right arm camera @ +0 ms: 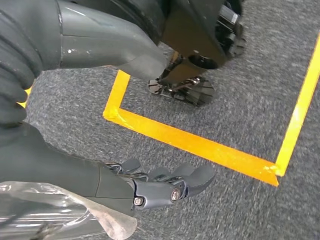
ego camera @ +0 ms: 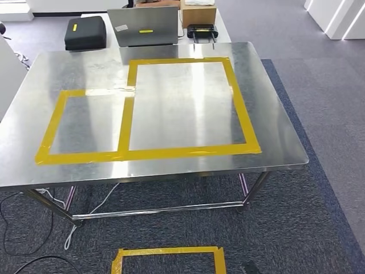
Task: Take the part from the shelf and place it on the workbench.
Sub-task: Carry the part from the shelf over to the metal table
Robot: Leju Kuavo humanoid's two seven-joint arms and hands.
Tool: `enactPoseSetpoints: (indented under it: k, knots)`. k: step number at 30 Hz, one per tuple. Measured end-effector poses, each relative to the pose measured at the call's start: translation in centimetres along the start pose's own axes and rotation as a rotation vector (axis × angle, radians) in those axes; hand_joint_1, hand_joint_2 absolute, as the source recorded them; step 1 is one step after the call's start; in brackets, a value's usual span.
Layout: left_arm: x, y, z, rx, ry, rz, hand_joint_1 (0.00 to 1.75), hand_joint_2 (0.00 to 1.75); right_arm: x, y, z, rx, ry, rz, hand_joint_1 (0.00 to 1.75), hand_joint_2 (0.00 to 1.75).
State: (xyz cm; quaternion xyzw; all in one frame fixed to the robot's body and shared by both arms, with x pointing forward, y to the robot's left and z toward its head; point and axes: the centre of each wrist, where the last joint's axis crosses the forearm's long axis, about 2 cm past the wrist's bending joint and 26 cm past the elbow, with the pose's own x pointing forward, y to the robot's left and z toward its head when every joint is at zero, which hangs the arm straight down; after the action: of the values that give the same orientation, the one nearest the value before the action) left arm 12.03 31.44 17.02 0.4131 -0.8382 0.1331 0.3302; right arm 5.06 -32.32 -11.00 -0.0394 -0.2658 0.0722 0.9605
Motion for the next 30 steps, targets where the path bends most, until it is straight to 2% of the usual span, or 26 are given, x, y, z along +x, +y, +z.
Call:
enactPoseSetpoints:
  k: [22, 30]
  knots:
    - [-0.04, -0.02, -0.04, -0.011, -0.001, 0.009, 1.75, 1.75, -0.03, -0.24, 0.0, 0.001, 0.005, 0.0, 0.0, 1.75]
    - [-0.55, 0.01, 0.18, -0.07, 0.015, 0.035, 1.75, 1.75, -0.01, -0.24, -0.01, 0.001, 0.008, 0.005, 0.0, 1.75]
